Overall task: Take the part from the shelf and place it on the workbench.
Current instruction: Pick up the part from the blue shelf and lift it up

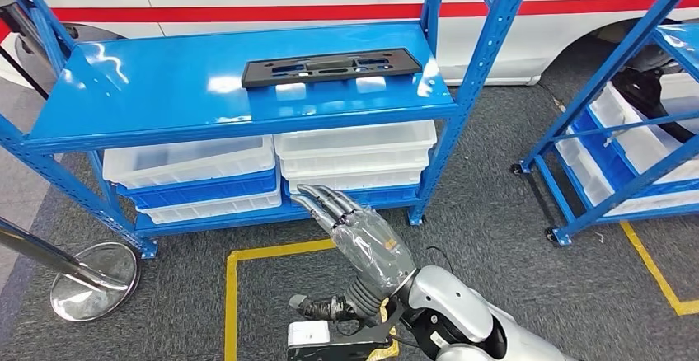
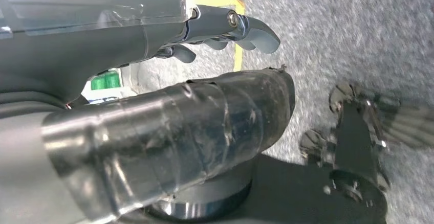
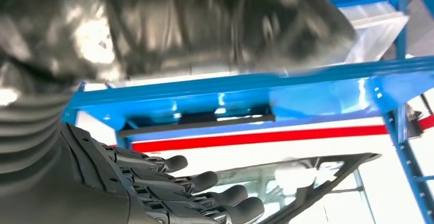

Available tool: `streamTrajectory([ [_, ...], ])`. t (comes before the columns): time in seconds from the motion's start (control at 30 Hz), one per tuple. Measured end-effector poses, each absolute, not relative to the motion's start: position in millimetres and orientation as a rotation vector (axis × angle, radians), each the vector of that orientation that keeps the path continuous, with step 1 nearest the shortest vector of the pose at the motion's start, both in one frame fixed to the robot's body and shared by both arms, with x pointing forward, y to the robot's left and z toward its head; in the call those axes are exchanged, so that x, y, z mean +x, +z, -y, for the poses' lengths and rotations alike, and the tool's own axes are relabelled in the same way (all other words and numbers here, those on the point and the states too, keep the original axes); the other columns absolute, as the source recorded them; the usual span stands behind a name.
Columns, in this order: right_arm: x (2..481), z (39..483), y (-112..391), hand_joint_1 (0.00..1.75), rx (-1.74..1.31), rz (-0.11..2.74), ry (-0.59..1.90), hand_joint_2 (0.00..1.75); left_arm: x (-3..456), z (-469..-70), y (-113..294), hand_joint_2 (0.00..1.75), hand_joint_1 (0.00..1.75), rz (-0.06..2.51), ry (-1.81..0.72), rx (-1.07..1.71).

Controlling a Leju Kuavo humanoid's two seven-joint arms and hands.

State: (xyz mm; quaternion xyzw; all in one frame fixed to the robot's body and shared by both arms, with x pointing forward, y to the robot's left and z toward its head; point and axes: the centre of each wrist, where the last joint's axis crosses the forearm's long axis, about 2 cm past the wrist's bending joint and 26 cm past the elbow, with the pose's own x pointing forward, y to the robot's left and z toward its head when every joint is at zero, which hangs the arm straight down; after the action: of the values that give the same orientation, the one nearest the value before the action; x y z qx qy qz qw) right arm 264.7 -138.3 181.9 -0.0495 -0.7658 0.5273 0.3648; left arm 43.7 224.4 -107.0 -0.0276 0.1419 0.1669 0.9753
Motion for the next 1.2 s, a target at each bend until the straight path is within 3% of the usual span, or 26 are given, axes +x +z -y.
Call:
streamTrajectory([
  [0.57,264,137,179,0.00,-0.127,1.964,1.384,1.75,42,-224,-107,0.00,0.00,-0.291,0.332,-0.061],
  [0.7,269,137,183,0.00,-0.106,1.978,1.411,0.00,41,-224,-107,0.00,0.00,-0.293,0.331,-0.061],
  [0.9,300,144,200,0.00,-0.110,2.005,1.452,0.00,40,-224,-107,0.00,0.00,-0.290,0.330,-0.061],
  [1.2,308,150,195,0.00,-0.144,1.973,1.448,0.00,43,-224,-107,0.00,0.00,-0.281,0.323,-0.069],
])
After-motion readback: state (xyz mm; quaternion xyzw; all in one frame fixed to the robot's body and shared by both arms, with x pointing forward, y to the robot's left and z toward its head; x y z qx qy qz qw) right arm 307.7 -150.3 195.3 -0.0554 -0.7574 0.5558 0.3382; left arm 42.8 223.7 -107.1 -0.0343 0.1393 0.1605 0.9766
